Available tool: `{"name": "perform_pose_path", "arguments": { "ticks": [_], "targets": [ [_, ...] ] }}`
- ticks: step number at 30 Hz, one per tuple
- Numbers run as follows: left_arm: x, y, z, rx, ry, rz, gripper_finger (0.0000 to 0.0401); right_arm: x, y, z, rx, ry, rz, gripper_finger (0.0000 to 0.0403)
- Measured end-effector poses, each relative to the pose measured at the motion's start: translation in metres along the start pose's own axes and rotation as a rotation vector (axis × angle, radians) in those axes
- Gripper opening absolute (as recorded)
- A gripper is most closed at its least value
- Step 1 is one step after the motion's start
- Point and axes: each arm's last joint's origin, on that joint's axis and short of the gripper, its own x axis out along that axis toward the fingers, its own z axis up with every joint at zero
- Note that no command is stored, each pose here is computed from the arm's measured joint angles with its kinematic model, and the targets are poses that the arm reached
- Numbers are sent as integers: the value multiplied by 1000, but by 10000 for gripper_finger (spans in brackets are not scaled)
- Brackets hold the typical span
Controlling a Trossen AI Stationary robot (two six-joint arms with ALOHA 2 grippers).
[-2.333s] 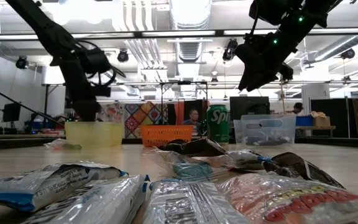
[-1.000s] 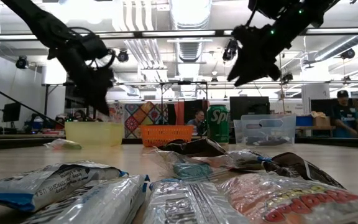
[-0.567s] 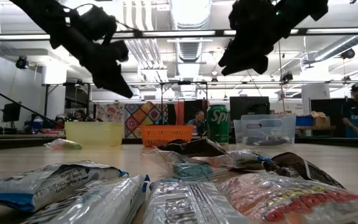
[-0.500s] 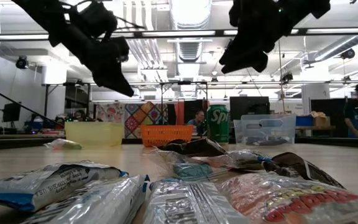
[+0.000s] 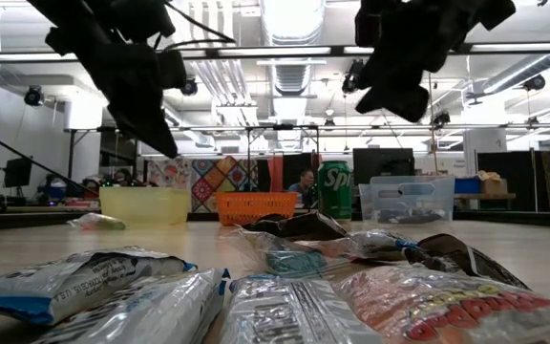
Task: Organize candy in baskets
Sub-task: Put the white chocolate into the orange bin
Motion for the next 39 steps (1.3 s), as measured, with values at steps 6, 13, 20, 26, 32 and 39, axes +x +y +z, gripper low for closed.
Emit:
{"name": "perform_pose_path", "arguments": {
  "ticks": [6, 13, 20, 26, 32, 39],
  "targets": [
    [-1, -10, -3, -29, -4, 12, 75, 21, 3, -14, 141, 150, 63, 134],
    [-3, -20, -5, -44, 19, -10, 75, 37, 8, -24, 275, 288, 78, 123],
    [-9, -30, -4, -21, 2, -46, 75, 48, 40, -19, 255, 398, -63, 116],
    [-14, -32, -4, -10, -12, -58, 75, 63, 62, -17, 241, 435, -263, 116],
    [-14, -35, -5, 20, -11, -67, 75, 80, 80, -17, 258, 433, -275, 155],
    [-14, -36, -6, 58, -8, -76, 75, 107, 93, -21, 283, 431, -307, 211]
  ]
}}
